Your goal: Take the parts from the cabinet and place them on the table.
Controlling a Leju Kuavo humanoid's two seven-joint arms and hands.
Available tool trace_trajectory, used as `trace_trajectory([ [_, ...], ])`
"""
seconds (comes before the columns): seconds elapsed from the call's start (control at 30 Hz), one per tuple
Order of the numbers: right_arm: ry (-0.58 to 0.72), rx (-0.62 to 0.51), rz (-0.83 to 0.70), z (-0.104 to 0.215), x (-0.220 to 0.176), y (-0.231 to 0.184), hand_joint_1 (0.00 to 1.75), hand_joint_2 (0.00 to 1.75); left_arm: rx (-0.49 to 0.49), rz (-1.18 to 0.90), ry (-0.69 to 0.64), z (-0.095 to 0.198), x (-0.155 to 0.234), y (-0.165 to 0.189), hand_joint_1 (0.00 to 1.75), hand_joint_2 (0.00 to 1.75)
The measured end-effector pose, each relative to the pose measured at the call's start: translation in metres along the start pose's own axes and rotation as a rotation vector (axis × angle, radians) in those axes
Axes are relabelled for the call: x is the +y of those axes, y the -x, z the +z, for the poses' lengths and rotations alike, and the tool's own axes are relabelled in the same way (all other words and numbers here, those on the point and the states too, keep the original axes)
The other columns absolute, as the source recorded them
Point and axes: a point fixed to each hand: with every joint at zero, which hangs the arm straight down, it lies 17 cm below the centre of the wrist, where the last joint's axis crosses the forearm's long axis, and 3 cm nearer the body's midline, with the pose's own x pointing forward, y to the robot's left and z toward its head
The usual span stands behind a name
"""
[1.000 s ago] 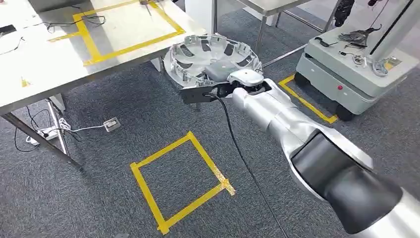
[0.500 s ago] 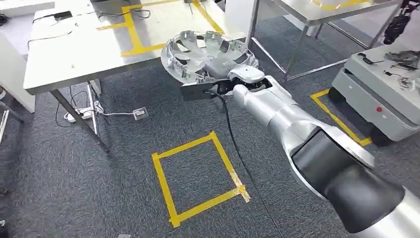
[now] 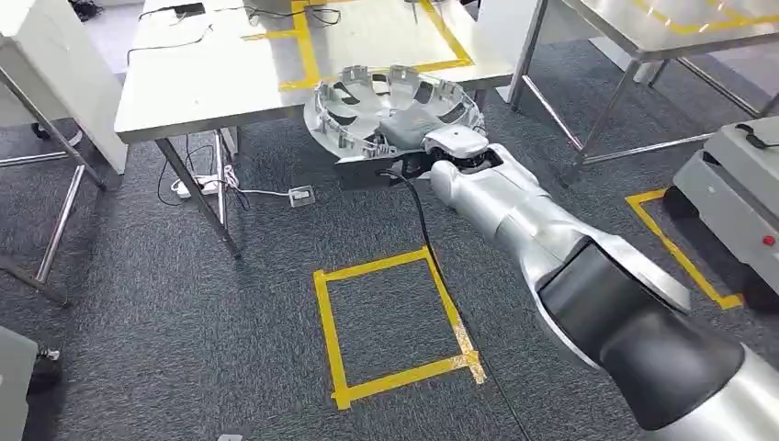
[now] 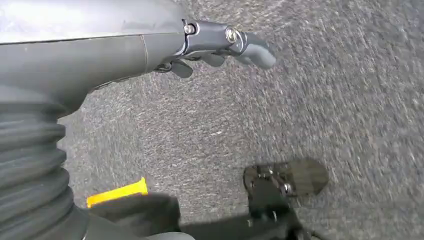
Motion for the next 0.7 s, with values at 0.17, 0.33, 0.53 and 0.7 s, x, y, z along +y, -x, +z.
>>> trace_trajectory([
  [0.17, -0.003, 0.002, -0.002, 0.0011, 0.0018, 0.0026, 1.64, 1.75, -0.006, 0.0, -0.003, -0.0002, 0.0011, -0.0028, 0.0, 1.75],
  [0.33, -0.013, 0.008, -0.008, 0.0024, 0.0093, 0.0052, 1.64, 1.75, -0.006, 0.0, -0.003, -0.0002, 0.0008, -0.003, 0.0, 1.75],
  [0.53, -0.006, -0.013, -0.023, 0.0018, 0.0061, 0.0007, 1.64, 1.75, 0.003, 0.005, -0.005, 0.0, 0.0001, 0.0003, 0.0, 1.75],
  [0.7, -0.007, -0.012, -0.032, 0.0019, 0.0081, 0.0005, 1.64, 1.75, 0.015, 0.0, -0.012, -0.0003, 0.0024, 0.0043, 0.0, 1.75],
])
